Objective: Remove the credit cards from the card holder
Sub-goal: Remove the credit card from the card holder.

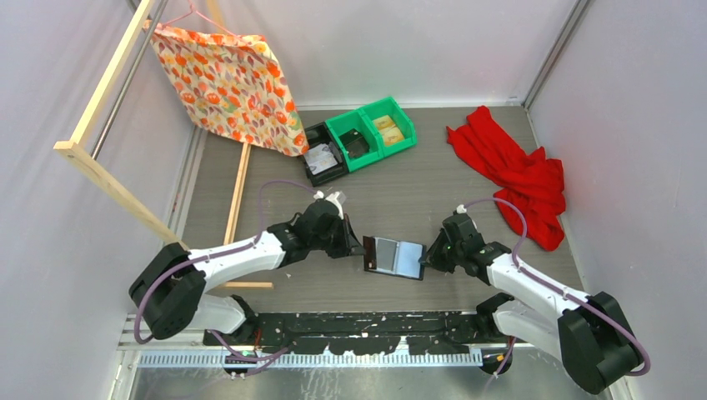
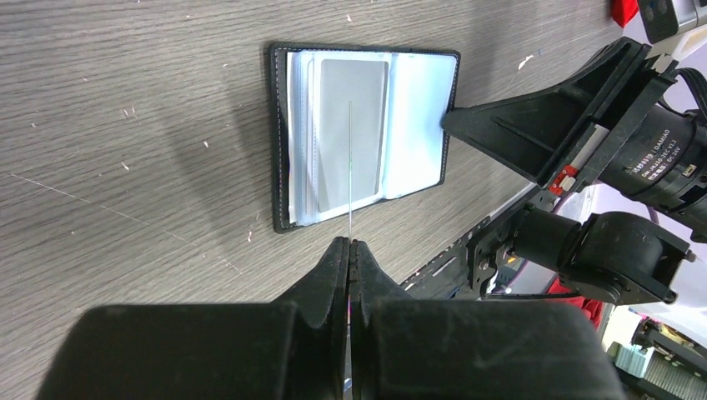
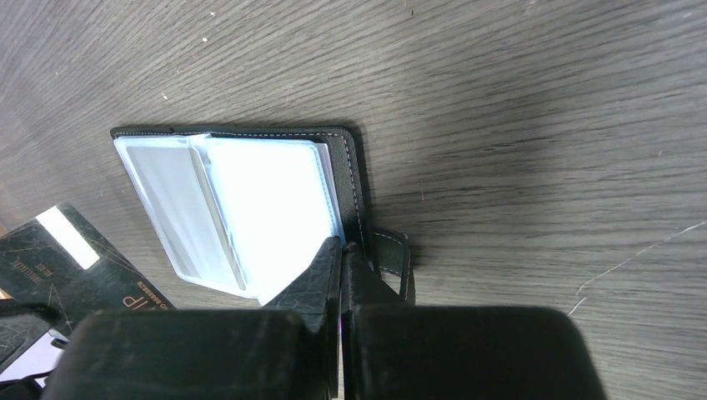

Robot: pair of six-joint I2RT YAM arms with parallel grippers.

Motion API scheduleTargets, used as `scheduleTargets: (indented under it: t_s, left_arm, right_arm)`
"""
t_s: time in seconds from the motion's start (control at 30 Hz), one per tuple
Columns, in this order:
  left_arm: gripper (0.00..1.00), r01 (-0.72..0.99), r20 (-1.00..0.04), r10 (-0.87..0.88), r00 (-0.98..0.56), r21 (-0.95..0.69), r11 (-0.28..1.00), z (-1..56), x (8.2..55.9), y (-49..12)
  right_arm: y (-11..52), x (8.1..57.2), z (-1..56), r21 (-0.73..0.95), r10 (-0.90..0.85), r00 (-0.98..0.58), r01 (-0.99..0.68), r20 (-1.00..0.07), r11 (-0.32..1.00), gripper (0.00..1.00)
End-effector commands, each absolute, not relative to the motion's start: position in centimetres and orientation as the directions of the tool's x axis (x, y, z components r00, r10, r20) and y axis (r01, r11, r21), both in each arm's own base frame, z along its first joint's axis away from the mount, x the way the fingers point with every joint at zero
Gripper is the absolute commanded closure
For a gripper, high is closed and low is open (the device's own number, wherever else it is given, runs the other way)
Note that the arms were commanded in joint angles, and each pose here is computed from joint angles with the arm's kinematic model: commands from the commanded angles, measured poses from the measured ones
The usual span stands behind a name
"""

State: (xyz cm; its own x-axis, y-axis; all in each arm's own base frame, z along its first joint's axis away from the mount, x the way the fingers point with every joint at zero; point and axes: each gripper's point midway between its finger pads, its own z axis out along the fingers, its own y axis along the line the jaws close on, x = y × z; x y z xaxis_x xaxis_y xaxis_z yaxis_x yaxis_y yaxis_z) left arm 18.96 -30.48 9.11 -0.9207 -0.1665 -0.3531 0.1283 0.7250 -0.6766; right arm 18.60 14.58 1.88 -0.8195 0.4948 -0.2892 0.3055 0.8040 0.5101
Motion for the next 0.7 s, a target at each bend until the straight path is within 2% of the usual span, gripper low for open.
scheduleTargets:
  t_s: [0.0,0.2,0.37,0.47,0.57,0.67]
  left_arm:
    - [0.99,0.163,-0.373,-0.155,-0.915,-0.69,0.705,10.4,19.4,-31.2]
    - [1.0,0.177,-0.332,-0.144,-0.932,-0.764,0.62,10.9,19.3,-33.5]
    - [0.99,0.213,-0.322,-0.088,-0.943,-0.785,0.582,11.9,19.2,-34.9]
    - [0.99,0.225,-0.324,-0.078,-0.943,-0.792,0.568,12.3,19.1,-35.3]
    - [0.99,0.233,-0.319,-0.06,-0.946,-0.796,0.559,12.6,18.9,-35.4]
    - [1.0,0.238,-0.314,-0.051,-0.948,-0.805,0.543,12.8,18.6,-35.6]
  right_arm:
    - [14.0,19.0,2.3,0.485,0.491,-0.812,0.307,-0.316,0.819,0.99]
    - [14.1,19.0,2.8,0.493,0.488,-0.812,0.297,-0.32,0.818,0.97]
    - [14.4,19.4,5.2,0.536,0.493,-0.796,0.261,-0.351,0.803,0.71]
    - [14.5,20.2,7.8,0.59,0.518,-0.757,0.22,-0.399,0.777,0.58]
    - [14.7,20.7,10.2,0.647,0.536,-0.726,0.167,-0.43,0.744,0.5]
    - [16.5,20.5,12.3,0.719,0.515,-0.751,0.077,-0.414,0.691,0.46]
